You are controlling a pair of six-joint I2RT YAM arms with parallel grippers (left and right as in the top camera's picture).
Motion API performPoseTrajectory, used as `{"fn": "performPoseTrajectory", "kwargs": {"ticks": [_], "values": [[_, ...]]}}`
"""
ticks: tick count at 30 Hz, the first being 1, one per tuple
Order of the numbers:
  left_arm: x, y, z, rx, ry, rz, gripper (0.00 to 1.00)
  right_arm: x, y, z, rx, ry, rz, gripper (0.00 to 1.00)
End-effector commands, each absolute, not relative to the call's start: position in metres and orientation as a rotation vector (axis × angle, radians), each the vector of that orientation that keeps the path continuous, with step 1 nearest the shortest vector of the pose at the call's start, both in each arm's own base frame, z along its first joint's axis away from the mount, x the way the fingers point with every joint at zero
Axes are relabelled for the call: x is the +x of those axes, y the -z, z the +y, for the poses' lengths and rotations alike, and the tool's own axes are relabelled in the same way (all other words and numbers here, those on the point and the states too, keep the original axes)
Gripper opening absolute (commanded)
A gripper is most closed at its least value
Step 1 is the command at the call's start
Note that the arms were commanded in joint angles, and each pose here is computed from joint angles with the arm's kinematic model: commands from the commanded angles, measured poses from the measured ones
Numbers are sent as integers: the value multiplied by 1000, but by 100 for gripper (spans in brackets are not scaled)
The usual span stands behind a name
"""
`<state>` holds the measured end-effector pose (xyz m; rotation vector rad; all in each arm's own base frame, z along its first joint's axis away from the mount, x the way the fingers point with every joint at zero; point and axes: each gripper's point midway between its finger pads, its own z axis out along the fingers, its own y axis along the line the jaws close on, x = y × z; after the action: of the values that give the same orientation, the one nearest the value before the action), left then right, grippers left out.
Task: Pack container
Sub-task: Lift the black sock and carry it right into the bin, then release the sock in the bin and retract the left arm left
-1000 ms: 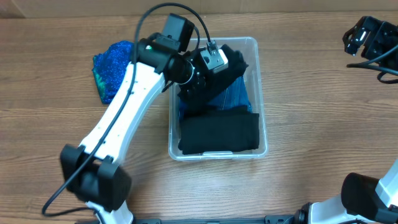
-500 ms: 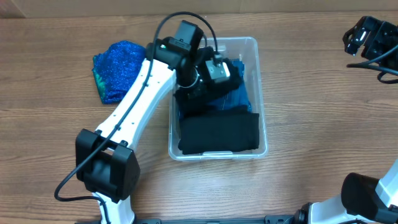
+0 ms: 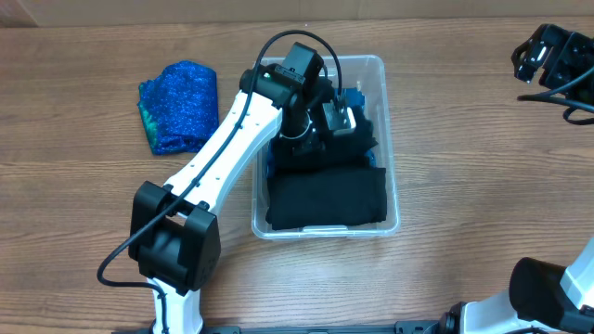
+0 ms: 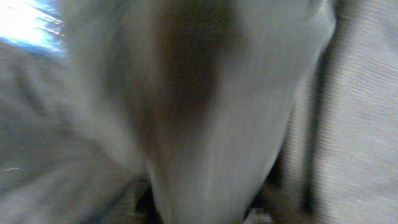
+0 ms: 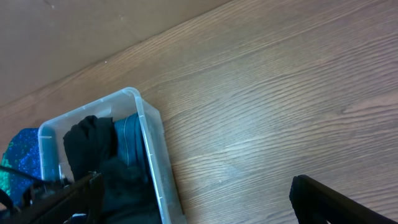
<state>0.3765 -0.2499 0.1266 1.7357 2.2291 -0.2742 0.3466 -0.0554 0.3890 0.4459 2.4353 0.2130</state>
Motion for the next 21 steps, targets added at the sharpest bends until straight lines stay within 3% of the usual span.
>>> {"fn": "performPoseTrajectory", "kwargs": {"ticks": [1,8,13,15,17,21], "values": [[409,-140,-240,1483,166,2330,100,346,-389,-57,449,-209,2434,100],[442,-217,-253,1266,180,2228,100,346,-389,-57,449,-209,2434,100],[431,-265,-291,1196,453,2123,98,346,-389,-57,449,-209,2434,100],[422,-261,-300,1205,525,2136,78,346,-389,-57,449,-209,2434,100],[419,-248,-302,1180,539,2196,50,346,-389,-57,449,-209,2434,100],[410,-196,-300,1174,573,2360,42,346,-389,-57,449,-210,2434,100]]}}
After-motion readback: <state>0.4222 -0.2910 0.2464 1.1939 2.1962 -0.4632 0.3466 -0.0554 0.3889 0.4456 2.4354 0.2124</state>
